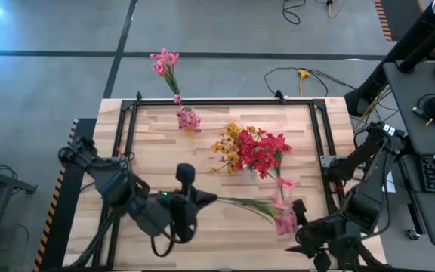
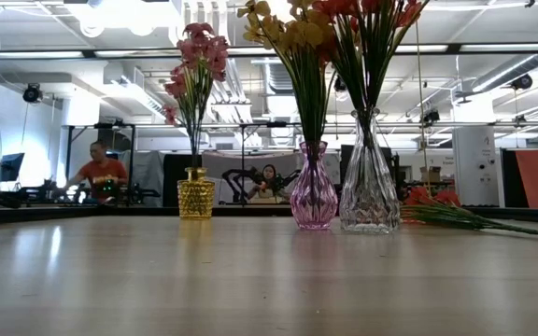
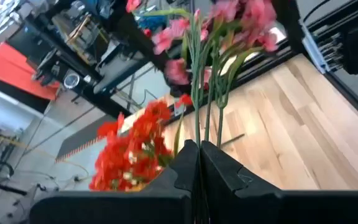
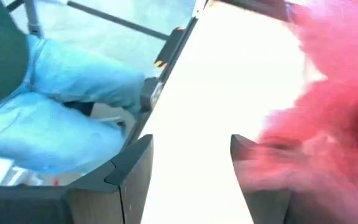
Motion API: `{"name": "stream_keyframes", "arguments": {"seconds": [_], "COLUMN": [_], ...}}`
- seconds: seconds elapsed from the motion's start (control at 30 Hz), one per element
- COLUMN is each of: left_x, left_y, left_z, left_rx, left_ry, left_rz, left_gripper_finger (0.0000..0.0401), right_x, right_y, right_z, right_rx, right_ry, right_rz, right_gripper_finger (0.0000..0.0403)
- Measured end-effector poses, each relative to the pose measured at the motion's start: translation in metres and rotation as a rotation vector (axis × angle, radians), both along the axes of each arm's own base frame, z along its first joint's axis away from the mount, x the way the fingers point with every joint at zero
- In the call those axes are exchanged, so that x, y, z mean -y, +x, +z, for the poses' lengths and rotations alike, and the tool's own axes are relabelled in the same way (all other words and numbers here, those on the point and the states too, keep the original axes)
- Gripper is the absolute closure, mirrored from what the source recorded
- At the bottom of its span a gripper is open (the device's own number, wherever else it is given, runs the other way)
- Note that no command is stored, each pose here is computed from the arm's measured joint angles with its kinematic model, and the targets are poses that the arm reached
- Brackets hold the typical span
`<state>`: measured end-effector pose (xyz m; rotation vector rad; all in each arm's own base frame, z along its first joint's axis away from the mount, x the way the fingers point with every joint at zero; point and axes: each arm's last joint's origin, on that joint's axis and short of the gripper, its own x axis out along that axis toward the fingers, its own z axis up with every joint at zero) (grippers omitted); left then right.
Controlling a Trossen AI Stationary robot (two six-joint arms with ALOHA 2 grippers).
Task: Sort flowers into vase by color
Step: Put the pink flowers into the yellow vase
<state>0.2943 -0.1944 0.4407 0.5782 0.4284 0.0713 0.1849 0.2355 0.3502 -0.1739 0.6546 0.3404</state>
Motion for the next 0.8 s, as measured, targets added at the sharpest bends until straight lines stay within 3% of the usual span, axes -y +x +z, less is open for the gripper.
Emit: {"name": "stream_keyframes", "arguments": {"seconds": [0.23, 0.4, 0.53, 0.7, 0.8], "left_x": [-0.032, -0.052, -0.069, -0.084, -0.09], "left_y": [-0.043, -0.07, -0.092, -0.116, -0.127], "left_z": [-0.027, -0.065, -0.088, -0.124, -0.143], "left_rx": [0.16, 0.329, 0.525, 0.818, 0.9], "left_ry": [-0.1, -0.09, -0.089, -0.115, -0.132], "left_rz": [0.034, -0.006, -0.019, -0.11, -0.17], "left_gripper_finger": [0.0401, 0.0401, 0.0401, 0.0401, 0.0401], "right_x": [-0.008, 0.002, 0.012, 0.021, 0.025], "right_y": [-0.013, -0.013, -0.007, 0.015, 0.037], "right_z": [-0.001, 0.008, 0.021, 0.033, 0.036], "right_rx": [0.001, 0.109, 0.263, 0.4, 0.47], "right_ry": [0.007, -0.021, -0.045, -0.058, -0.088], "right_rz": [-0.007, -0.12, -0.281, -0.395, -0.422], "right_gripper_finger": [0.0197, 0.0197, 0.0197, 0.0197, 0.0197]}}
